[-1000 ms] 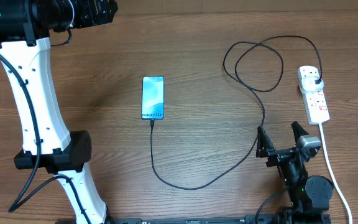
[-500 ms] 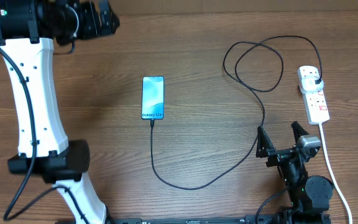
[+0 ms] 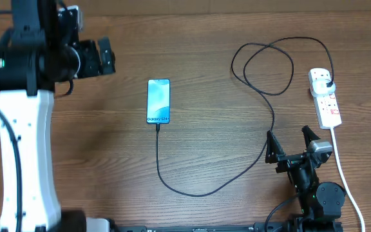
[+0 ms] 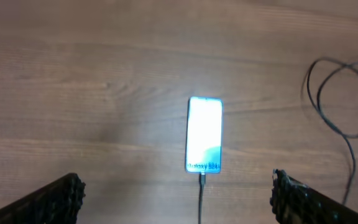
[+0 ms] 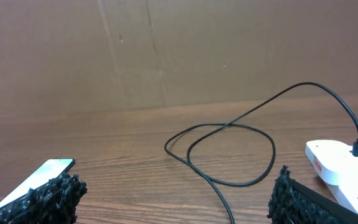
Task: Plug charger to phone and switch on socket
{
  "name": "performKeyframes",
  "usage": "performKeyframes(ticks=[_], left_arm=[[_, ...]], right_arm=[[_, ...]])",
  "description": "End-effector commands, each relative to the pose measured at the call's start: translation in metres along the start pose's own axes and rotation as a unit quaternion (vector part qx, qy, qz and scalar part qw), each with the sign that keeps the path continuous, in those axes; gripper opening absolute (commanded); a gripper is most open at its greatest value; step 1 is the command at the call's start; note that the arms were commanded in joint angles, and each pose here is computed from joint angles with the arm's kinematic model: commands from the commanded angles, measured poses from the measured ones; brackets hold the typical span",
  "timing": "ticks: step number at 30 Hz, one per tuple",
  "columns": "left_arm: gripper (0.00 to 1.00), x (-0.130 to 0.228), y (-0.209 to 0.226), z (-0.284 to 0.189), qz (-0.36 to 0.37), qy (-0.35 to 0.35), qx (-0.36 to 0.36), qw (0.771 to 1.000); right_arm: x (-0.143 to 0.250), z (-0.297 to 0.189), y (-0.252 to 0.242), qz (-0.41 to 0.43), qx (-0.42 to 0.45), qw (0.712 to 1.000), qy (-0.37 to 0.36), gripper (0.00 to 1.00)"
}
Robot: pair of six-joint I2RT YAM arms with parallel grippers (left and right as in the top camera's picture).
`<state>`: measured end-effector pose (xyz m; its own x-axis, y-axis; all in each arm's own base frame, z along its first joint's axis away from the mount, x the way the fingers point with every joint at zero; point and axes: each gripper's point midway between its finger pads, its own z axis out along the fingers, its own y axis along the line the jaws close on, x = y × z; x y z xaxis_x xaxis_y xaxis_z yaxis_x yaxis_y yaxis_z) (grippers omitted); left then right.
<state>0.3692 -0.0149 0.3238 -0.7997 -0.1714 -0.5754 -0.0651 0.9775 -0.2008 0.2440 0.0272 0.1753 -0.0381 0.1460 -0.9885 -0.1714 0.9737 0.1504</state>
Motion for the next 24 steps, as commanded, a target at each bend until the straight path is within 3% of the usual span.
performKeyframes(ticks=[1,10,24], left_arm=[[1.00,0.027,0.007,0.005,0.012,0.008,-0.009,1.000],[1.00,0.117,0.039,0.015,0.009,0.049,-0.063,0.997],[0.99,0.143,0.050,0.034,0.023,-0.150,-0.045,0.987]], right_arm=[[0.001,0.000,0.000,-0.001,0.000,1.000,-0.004,1.00],[0.001,0.000,0.000,-0.001,0.000,1.000,-0.004,1.00],[0.001,0.000,0.000,-0.001,0.000,1.000,-0.004,1.00]])
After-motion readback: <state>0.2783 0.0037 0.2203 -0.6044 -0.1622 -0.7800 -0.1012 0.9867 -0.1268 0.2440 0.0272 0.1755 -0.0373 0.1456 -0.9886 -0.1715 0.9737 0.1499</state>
